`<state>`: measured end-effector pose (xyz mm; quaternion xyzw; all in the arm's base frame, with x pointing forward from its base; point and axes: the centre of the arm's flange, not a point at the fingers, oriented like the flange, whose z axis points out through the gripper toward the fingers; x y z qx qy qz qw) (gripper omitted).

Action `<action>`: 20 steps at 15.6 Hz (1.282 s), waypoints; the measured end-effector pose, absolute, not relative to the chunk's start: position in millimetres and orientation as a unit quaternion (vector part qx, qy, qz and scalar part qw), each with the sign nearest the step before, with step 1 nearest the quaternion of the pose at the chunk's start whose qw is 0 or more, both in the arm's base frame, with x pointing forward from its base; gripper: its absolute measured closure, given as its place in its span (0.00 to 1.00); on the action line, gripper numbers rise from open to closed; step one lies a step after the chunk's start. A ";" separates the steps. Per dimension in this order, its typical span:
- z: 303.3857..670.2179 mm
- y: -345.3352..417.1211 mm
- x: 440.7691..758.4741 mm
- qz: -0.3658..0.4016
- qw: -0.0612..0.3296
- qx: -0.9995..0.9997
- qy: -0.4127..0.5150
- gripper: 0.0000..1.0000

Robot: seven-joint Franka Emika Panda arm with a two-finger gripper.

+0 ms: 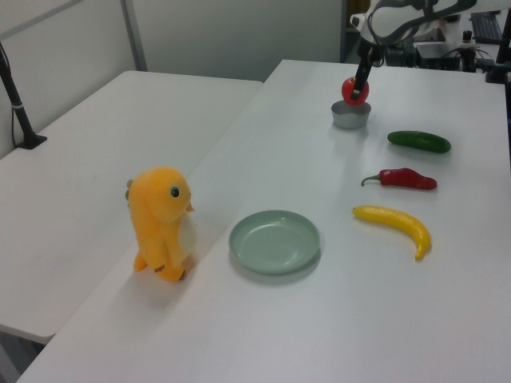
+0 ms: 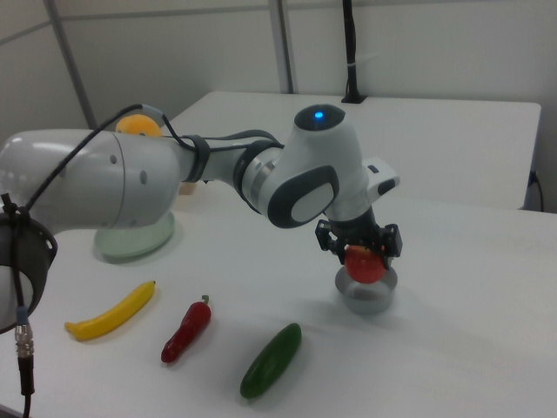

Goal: Put the red apple in the bowl
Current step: 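Lower the red apple into the grey bowl, then open the gripper to release the apple and lift away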

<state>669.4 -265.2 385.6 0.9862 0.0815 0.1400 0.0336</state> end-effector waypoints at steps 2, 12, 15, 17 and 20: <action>376.9 -266.4 672.0 0.149 0.030 0.986 0.074 0.13; 334.5 -258.3 677.5 0.163 0.027 0.984 0.064 0.13; 329.8 -257.0 677.6 0.160 0.025 0.985 0.064 0.13; 328.0 -257.0 677.5 0.159 0.024 0.985 0.059 0.07; 328.1 -257.1 677.6 0.160 0.023 0.985 0.054 0.00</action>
